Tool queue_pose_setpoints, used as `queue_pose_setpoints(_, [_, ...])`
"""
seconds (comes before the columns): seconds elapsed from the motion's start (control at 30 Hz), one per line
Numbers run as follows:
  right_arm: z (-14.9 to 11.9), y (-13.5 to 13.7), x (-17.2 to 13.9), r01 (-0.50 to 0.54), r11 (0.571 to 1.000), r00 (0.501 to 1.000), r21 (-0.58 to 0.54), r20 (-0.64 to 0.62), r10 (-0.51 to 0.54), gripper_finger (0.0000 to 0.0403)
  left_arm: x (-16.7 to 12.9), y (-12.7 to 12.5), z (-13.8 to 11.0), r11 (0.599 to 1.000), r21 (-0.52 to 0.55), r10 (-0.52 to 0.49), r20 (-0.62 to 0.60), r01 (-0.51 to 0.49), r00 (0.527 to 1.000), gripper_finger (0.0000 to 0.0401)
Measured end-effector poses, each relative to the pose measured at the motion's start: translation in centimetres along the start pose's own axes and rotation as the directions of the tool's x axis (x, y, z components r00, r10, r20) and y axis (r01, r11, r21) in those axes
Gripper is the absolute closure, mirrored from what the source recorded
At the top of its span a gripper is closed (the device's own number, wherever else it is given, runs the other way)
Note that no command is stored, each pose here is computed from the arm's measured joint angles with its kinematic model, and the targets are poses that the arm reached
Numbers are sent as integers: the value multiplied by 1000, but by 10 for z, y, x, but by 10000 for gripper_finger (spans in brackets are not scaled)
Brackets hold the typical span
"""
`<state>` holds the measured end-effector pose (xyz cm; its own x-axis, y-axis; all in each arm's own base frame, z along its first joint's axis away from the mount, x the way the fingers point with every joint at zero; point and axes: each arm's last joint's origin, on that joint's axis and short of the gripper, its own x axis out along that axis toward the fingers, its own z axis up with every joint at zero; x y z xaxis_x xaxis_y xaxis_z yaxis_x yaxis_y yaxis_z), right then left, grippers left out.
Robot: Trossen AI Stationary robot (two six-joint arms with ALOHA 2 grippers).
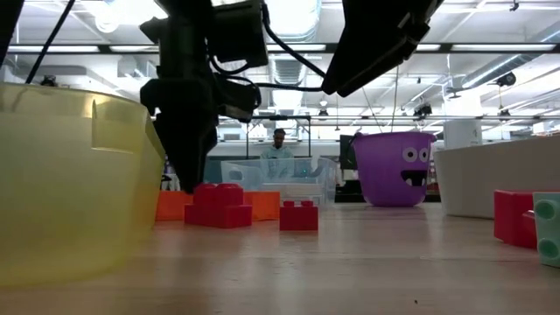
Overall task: Pick & Place Toys
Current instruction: Put the orange game piece into the yellow bin
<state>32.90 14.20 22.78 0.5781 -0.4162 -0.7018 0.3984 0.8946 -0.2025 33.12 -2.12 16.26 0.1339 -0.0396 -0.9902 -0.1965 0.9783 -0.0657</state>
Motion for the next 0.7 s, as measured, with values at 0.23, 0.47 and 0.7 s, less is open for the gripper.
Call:
queue_pose_setpoints(0.23, [0, 0, 0, 0, 1000, 1000, 0, 0, 0, 42, 1, 9, 0, 1000, -21, 9, -18, -9, 1000, 100])
queue_pose_setpoints(0.47, [0, 0, 0, 0, 1000, 1000, -4, -1, 0, 42, 1, 12, 0, 1000, -27, -2, -25, 2, 1000, 100])
queue_pose_setpoints(0.7, [0, 0, 0, -1, 1000, 1000, -8, -1, 1, 42, 12, 10, 1, 1000, -7, 3, -57, -4, 998, 100])
